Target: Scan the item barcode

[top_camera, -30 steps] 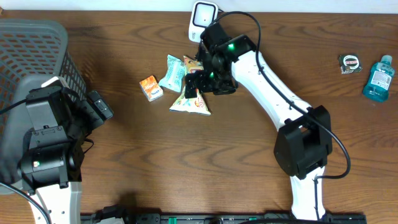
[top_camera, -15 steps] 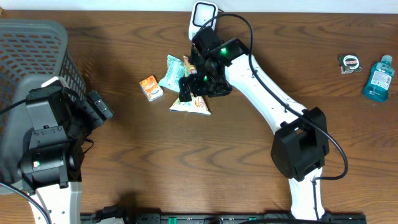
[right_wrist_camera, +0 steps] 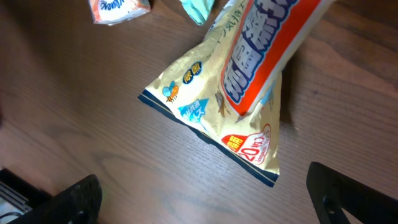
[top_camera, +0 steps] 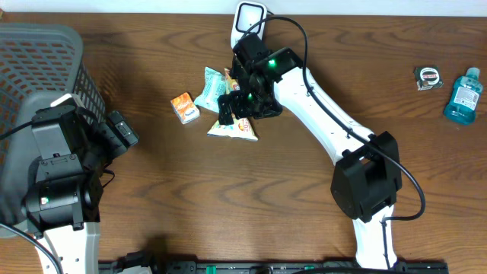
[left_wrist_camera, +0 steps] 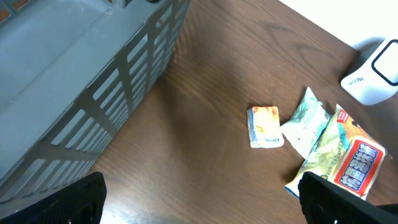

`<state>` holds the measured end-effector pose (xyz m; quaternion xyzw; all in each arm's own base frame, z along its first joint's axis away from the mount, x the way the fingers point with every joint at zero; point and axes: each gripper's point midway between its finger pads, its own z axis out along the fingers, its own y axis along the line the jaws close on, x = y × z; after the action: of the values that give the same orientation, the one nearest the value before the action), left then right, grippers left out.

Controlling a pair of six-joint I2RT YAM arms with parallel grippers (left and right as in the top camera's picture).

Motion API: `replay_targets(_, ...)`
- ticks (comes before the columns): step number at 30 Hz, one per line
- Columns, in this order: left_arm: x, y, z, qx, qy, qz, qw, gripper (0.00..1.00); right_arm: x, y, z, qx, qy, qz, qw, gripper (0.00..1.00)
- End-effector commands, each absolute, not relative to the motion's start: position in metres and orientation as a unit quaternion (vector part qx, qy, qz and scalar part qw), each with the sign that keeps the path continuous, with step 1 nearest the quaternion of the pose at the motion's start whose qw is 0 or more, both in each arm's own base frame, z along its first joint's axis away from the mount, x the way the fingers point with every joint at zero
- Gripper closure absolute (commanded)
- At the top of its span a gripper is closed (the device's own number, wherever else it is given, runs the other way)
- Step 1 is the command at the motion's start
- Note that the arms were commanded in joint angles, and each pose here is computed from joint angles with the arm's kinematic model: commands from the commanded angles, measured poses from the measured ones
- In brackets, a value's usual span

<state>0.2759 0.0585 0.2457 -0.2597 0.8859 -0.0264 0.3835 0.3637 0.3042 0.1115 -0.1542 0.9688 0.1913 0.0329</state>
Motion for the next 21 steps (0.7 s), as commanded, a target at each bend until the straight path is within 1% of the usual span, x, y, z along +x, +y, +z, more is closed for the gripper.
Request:
replay_targets(1, 0.276, 0.062, 0.247, -0.268, 0.883, -0.021, 0.385, 0.02, 0.364, 0.31, 0.104, -0.157, 0.968, 0.192, 0.031, 0.01)
replay_targets(15, 0.276, 0.062, 0.247, -0.268, 0.883, -0.021, 0.385, 0.02, 0.384, 0.307, 0.101, -0.156, 0.97, 0.169, 0.073, 0.01)
replay_targets(21, 0.276, 0.062, 0.247, -0.268, 0.883, -0.021, 0.385, 0.02, 0.4, 0.314, 0.105, -0.158, 0.965, 0.176, 0.11, 0.01)
